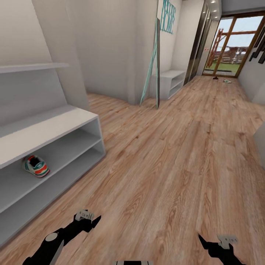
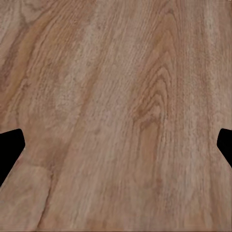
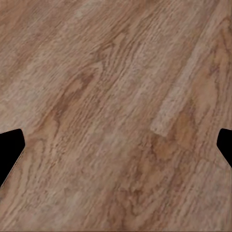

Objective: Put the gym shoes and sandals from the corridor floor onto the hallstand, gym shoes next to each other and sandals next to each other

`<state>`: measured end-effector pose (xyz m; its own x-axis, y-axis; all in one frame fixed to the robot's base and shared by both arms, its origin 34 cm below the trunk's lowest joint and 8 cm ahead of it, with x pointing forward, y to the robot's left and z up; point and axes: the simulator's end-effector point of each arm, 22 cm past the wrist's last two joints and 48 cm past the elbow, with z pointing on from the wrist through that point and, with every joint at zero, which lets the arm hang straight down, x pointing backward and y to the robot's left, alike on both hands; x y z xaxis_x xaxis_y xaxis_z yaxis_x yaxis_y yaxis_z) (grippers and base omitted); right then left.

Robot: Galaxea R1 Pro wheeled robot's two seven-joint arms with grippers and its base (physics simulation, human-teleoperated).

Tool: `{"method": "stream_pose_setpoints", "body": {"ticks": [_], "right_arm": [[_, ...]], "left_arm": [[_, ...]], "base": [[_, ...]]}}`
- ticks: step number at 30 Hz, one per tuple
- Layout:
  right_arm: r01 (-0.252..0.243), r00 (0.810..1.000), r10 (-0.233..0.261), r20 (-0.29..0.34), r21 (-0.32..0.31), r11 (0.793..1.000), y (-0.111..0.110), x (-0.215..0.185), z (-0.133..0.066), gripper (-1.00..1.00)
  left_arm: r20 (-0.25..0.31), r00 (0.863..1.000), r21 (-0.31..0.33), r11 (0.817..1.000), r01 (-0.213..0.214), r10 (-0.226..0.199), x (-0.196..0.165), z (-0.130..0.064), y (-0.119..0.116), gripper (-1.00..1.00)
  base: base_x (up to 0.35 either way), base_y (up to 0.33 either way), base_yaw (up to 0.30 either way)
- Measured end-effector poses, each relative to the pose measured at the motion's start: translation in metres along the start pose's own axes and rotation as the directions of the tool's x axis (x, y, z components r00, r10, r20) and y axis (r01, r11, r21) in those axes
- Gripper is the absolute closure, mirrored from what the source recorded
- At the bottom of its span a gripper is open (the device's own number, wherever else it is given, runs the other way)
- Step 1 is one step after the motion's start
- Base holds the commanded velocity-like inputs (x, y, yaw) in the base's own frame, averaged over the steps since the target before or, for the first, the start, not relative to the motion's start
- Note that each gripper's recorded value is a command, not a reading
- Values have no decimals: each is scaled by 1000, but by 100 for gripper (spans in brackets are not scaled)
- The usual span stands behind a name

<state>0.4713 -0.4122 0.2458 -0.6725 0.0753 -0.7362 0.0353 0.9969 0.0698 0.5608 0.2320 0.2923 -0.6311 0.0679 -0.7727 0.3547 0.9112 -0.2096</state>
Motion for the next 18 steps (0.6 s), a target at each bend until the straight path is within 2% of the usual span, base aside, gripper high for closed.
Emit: {"method": "stream_pose_setpoints", "body": {"ticks": [18], "right_arm": [[-2, 1000, 2, 1, 3, 1000, -1, 0, 0, -100]], "left_arm": [[0, 1000, -2, 1000, 1, -1, 0, 0, 0, -100]], "base": [[338, -4, -1]]}}
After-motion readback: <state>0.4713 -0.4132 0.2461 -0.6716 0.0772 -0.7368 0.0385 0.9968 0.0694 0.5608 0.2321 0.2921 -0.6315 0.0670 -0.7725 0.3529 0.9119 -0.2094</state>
